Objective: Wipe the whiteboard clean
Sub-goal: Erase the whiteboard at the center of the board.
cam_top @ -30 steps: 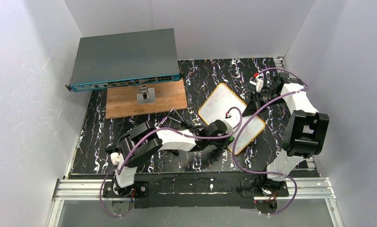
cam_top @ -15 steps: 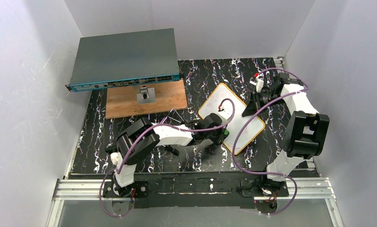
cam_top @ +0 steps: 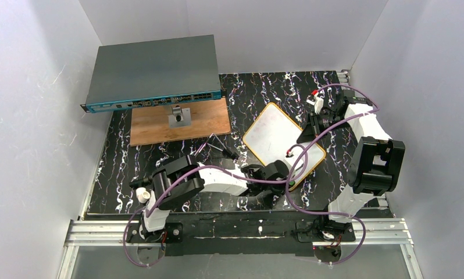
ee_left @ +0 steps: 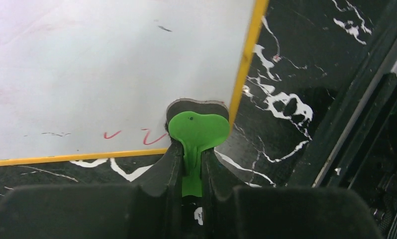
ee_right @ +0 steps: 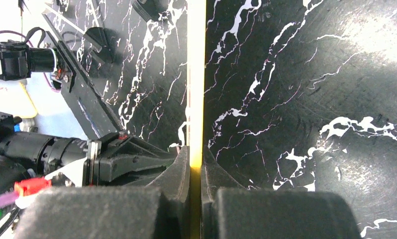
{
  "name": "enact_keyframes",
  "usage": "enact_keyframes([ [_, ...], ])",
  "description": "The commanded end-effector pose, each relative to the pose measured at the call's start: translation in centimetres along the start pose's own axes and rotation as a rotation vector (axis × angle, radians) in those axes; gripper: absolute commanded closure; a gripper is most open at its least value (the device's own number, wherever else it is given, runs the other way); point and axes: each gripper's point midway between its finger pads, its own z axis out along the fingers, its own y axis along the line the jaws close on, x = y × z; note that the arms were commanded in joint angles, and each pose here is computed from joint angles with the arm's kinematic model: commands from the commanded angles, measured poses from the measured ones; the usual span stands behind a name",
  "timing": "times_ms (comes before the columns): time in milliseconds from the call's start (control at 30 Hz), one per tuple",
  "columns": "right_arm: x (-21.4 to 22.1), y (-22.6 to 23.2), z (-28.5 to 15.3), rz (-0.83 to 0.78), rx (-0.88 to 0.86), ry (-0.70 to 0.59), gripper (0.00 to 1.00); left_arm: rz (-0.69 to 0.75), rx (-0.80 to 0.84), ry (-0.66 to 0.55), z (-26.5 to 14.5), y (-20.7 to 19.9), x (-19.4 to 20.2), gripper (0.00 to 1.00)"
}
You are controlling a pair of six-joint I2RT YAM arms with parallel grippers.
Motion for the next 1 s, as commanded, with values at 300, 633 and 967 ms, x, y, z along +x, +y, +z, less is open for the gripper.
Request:
enact_keyframes([
  [300, -1.6, 2.8, -0.2, -0.062, -0.092, -0.088, 0.99, -0.139, -0.089, 0.034, -1.0, 8.6, 0.7, 1.0],
  [633, -1.8, -0.1, -1.0, 0.079, -0.039, -0.163, 0.99, 0.036, 0.256, 0.099, -0.5, -1.8, 2.4, 1.0],
  [967, -2.0, 0.4, -1.2, 0.069, -0.05, -0.174, 0.99, -0.214, -0.055, 0.254, -0.7, 9.2, 5.3, 1.0],
])
